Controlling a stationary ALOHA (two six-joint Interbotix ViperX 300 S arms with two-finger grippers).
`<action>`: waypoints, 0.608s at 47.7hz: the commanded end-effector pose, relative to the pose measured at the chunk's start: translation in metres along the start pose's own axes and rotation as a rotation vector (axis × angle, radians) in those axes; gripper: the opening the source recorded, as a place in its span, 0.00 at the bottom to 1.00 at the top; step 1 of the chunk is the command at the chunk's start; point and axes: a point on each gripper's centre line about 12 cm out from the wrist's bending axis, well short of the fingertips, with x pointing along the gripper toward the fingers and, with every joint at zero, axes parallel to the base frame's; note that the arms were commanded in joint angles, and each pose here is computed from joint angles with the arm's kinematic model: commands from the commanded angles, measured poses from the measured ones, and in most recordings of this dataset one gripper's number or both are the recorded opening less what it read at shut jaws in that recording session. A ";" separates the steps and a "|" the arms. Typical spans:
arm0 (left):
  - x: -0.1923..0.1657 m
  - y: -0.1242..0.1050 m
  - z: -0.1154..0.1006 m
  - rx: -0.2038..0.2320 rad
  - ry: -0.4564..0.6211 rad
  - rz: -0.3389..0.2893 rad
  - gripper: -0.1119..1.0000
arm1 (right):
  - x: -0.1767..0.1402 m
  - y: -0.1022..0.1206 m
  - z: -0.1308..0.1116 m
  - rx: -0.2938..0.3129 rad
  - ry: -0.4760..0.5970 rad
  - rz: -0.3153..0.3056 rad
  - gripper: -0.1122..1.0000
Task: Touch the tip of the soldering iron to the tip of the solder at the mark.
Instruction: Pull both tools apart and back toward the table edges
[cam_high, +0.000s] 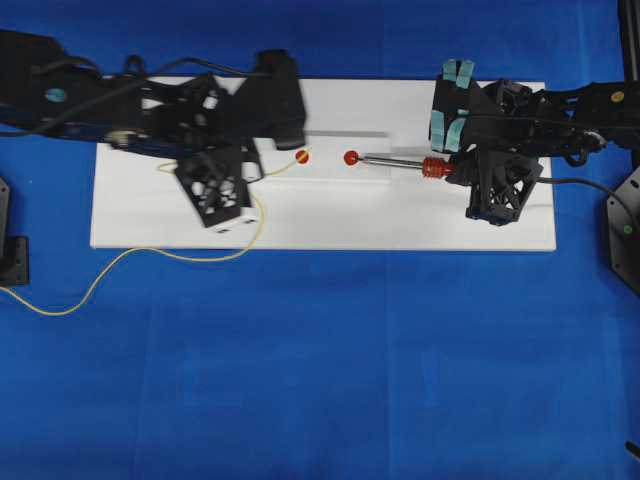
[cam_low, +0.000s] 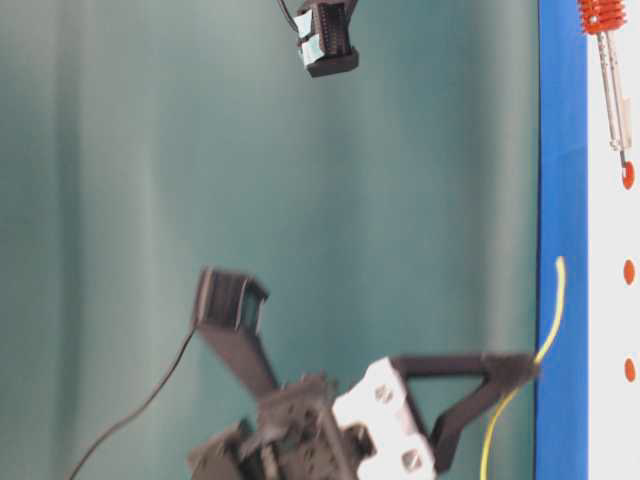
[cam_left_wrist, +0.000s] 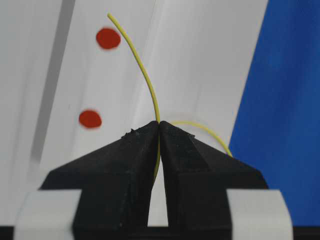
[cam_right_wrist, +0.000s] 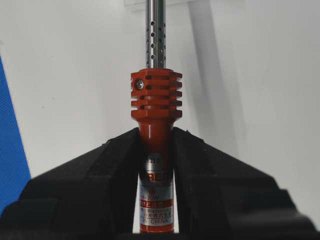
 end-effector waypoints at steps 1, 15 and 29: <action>-0.020 0.000 0.000 -0.004 -0.049 -0.007 0.12 | -0.004 0.001 0.010 -0.003 -0.035 0.002 0.16; -0.027 0.001 -0.012 -0.007 -0.085 -0.013 0.12 | -0.006 0.001 0.012 -0.004 -0.043 0.002 0.16; -0.041 0.002 -0.020 -0.009 -0.112 -0.018 0.12 | -0.037 0.002 0.003 -0.008 -0.137 0.012 0.16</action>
